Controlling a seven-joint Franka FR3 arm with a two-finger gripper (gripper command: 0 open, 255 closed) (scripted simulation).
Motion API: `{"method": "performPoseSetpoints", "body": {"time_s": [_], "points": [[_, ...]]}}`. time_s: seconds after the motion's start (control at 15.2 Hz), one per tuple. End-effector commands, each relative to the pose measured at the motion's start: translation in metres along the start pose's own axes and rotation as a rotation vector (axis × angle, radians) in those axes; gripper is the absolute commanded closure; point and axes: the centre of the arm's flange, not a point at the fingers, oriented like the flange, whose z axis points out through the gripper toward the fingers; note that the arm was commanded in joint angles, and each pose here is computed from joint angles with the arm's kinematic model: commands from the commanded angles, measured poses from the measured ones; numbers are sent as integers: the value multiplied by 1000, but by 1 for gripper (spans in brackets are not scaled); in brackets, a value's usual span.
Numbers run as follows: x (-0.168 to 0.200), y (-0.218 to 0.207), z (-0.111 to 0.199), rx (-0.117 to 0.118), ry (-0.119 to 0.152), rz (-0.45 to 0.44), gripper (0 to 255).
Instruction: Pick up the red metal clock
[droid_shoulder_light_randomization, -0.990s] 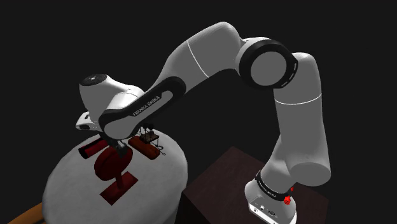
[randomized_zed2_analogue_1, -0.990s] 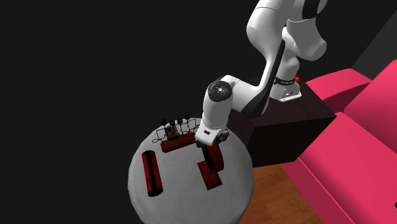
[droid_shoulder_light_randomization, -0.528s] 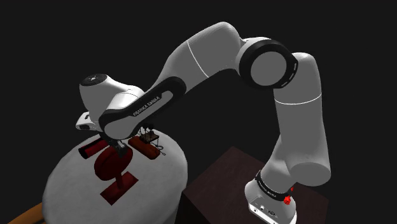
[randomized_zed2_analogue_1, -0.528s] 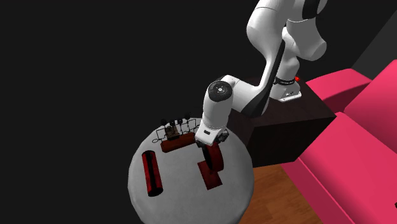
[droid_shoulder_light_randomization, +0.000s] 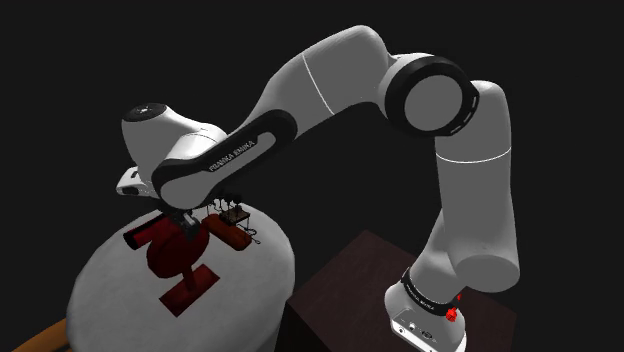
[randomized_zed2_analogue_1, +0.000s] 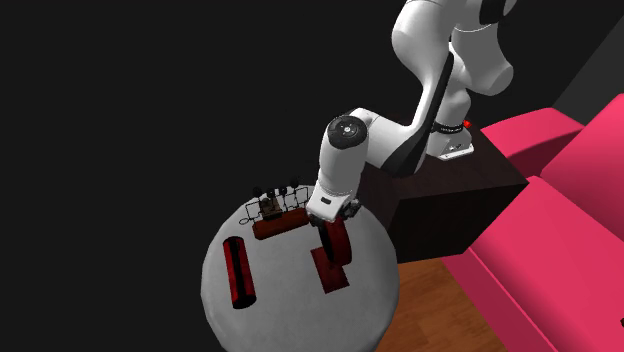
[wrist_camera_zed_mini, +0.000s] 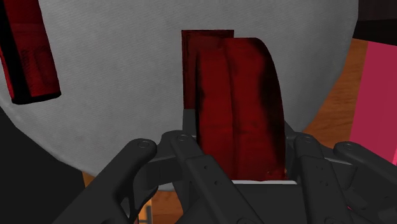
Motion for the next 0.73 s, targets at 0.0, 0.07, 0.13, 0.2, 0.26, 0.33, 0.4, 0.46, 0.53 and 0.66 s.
{"method": "performPoseSetpoints", "body": {"time_s": [0.0,0.07,0.13,0.2,0.26,0.33,0.4,0.46,0.53,0.66], "points": [[0,1,-11,-1,0,0,255],[-1,1,-17,-1,0,0,255],[-1,1,-22,-1,0,0,255],[-2,1,-27,-1,0,0,255],[-2,1,-32,-1,0,0,255],[-2,1,-38,-1,0,0,255],[-3,1,-43,-1,0,0,255],[-3,1,-48,-1,0,0,255],[-4,1,-53,-1,0,0,255],[-4,1,-54,-1,1,0,255]]}}
